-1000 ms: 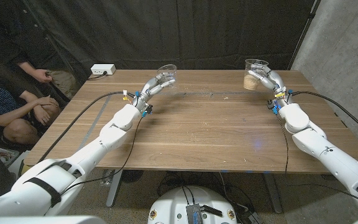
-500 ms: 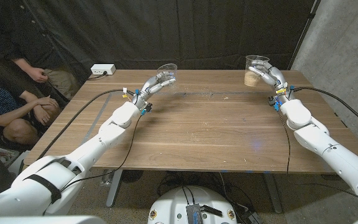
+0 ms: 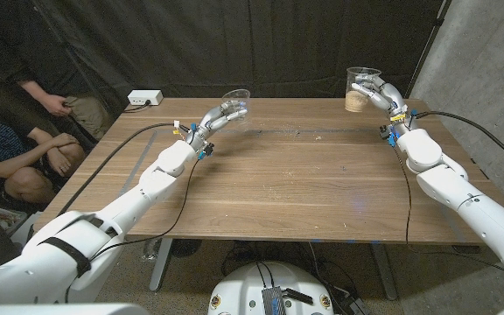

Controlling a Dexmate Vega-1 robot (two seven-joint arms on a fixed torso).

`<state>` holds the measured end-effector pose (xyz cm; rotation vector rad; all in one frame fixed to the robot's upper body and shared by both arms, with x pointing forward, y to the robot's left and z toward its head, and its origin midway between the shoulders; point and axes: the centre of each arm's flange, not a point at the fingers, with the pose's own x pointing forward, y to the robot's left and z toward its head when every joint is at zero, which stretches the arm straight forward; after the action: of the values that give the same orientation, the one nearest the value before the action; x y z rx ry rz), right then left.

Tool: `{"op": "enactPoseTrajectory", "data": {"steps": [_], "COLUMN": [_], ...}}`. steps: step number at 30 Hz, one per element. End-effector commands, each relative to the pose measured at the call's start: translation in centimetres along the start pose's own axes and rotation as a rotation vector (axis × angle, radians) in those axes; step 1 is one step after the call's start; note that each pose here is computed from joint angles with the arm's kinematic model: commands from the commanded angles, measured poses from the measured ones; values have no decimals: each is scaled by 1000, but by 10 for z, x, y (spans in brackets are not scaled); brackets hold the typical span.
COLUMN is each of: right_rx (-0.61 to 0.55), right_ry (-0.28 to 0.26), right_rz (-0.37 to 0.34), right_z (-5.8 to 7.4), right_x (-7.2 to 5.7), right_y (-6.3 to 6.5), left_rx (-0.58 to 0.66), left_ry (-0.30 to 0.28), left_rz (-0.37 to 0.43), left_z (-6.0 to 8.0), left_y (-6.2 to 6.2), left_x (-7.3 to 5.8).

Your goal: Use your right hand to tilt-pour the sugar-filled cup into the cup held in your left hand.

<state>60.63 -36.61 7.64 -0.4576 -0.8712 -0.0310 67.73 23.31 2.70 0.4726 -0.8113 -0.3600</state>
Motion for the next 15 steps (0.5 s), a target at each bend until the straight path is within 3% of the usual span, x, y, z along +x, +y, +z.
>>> {"op": "enactPoseTrajectory", "data": {"steps": [1, 15], "right_rx": [0, -17], "right_ry": [-15, -29], "right_rz": [18, 40], "right_z": [23, 49], "right_x": [16, 31], "right_y": [-5, -13], "left_rx": [3, -2], "left_ry": [4, 0], "left_rz": [-24, -36], "left_z": [-2, -4], "left_y": [3, 3], "left_x": [9, 23]}}
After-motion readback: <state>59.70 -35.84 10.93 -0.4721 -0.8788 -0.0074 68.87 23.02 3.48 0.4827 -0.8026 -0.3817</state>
